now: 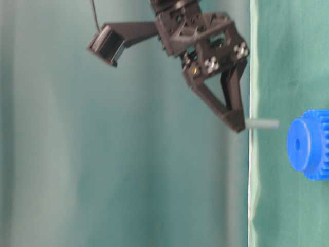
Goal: Insert the shaft placed at a random location into the center hole of the medium gear at another random location.
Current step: 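Carry the shaft left over the blue gear's center hole, then lower the shaft into the gear's center hole with the right gripper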
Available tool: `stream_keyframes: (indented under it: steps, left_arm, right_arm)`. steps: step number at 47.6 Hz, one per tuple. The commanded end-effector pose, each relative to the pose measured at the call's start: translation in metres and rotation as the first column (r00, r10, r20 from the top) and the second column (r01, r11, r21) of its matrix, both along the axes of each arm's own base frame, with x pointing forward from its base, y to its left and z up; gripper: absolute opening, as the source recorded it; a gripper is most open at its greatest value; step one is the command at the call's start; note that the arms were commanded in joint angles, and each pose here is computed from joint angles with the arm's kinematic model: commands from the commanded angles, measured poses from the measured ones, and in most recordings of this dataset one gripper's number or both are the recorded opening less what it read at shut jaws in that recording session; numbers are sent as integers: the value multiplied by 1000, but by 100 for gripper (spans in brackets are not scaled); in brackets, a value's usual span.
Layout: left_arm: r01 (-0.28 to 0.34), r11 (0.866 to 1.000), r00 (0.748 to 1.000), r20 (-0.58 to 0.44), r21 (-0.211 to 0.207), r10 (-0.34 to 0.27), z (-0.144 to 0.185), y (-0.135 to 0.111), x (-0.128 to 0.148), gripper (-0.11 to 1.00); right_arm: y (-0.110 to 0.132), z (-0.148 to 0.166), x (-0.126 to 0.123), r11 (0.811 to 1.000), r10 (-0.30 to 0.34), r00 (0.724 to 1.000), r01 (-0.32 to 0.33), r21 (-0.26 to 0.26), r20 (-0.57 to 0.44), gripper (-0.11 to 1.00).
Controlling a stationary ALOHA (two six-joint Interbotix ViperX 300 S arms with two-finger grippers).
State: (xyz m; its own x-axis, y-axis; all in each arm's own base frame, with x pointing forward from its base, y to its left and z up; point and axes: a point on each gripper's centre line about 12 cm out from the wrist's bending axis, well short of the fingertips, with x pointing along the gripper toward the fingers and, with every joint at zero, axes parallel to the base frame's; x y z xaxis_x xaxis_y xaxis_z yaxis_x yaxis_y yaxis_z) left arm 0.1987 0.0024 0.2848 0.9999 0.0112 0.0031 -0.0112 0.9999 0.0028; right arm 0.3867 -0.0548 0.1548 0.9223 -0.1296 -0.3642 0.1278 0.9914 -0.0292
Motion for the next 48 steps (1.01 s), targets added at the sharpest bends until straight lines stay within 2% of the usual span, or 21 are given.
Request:
stream_keyframes:
  steps: [1,29,48]
  left_arm:
    - [-1,1000,1000,17,0,1,7,0,2,0]
    - [-1,1000,1000,8,0,1,6,0,3,0]
    - [-1,1000,1000,9,0,1,6,0,3,0]
  right_arm:
    - [3,14,12,1000,13,999,-13,-9,37,13]
    - [8,14,22,1000,27,999,-26,-8,36,13]
    - [7,-9,29,1000,24,1000,-24,2,-3,13]
